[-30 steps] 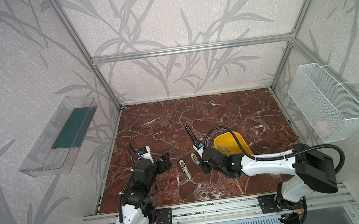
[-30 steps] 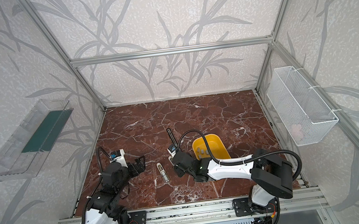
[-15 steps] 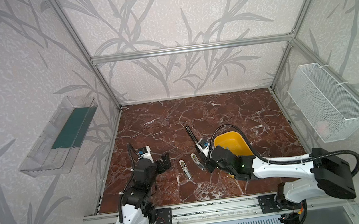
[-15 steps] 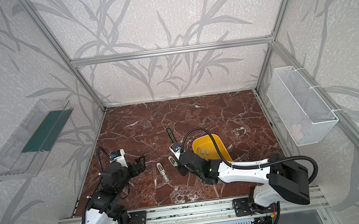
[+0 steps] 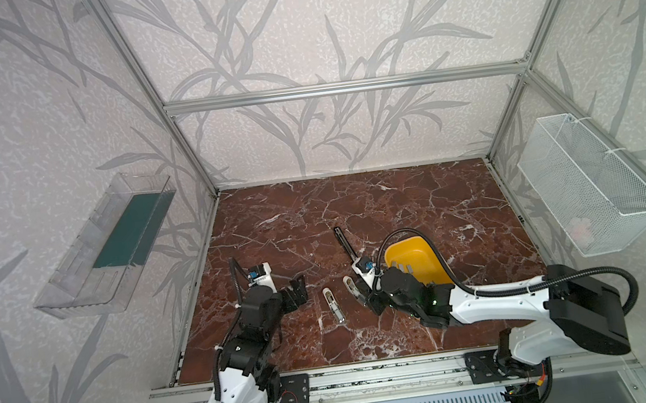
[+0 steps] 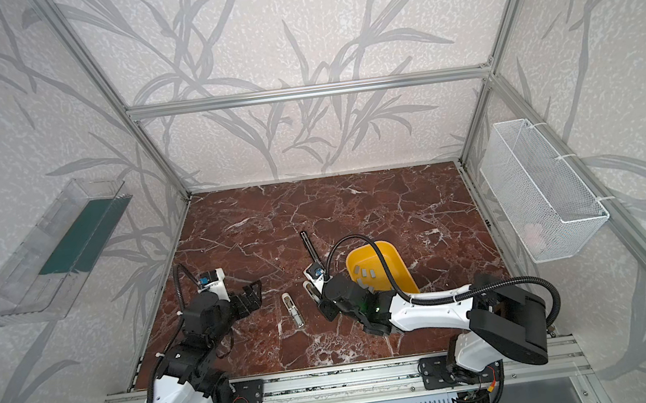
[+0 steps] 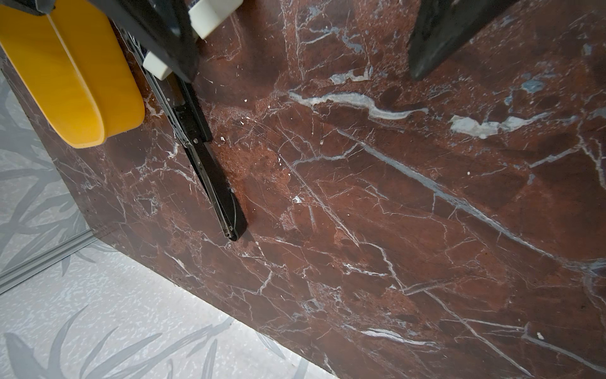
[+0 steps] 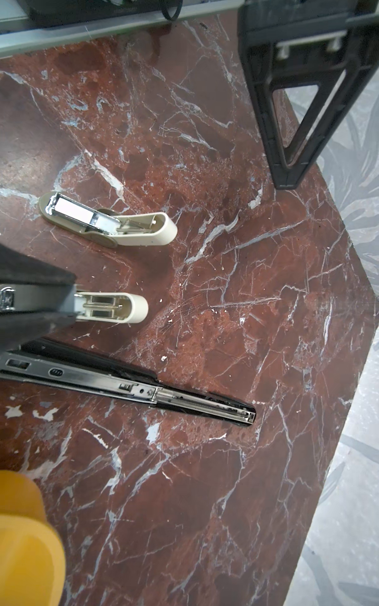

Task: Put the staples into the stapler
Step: 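Lower the staple strip into that cream-white stapler's open channel with the right gripper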

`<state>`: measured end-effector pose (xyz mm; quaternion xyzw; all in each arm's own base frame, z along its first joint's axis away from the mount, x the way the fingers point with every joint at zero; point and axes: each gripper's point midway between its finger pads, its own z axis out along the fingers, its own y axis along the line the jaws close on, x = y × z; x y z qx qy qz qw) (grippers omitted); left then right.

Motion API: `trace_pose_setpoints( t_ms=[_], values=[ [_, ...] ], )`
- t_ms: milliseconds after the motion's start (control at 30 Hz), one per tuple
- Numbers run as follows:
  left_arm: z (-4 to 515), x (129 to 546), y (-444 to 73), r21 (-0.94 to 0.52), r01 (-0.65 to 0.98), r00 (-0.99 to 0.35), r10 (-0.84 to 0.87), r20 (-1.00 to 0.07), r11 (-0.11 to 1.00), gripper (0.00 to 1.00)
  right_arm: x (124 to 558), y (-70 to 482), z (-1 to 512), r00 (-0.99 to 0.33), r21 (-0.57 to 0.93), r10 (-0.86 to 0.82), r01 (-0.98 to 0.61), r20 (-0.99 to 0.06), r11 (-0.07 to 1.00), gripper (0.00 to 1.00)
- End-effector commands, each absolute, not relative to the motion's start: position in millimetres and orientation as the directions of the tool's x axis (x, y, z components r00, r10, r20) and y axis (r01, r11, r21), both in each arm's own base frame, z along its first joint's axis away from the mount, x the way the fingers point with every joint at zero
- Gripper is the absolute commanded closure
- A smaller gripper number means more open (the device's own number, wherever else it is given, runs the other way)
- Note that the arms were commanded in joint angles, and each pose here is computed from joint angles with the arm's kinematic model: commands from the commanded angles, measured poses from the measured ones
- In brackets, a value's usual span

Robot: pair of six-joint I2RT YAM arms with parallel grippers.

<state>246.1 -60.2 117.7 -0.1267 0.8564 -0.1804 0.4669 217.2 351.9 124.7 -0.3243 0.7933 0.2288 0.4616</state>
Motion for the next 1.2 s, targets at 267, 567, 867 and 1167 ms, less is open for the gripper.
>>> trace_pose_setpoints(
  t_ms=[267, 567, 867, 1167],
  values=[
    [129, 250, -61, -0.435, -0.029, -0.503, -0.389, -0.772, 0.9, 0.01, 216, 367, 122, -0.335, 0.138, -0.185, -0.742, -0.924, 0.656, 1.0],
    [129, 250, -61, -0.436, -0.026, -0.504, -0.389, -0.771, 0.9, 0.01, 224, 361, 109, -0.421, 0.138, -0.227, -0.678, -0.878, 0.722, 1.0],
    [129, 250, -61, -0.435, -0.028, -0.503, -0.389, -0.772, 0.9, 0.01, 223, 361, 100, -0.454, 0.126, -0.27, -0.671, -0.849, 0.73, 1.0],
    [130, 250, -61, -0.435, -0.026, -0.503, -0.388, -0.772, 0.9, 0.01, 224, 358, 94, -0.472, 0.111, -0.293, -0.658, -0.831, 0.744, 1.0]
  ],
)
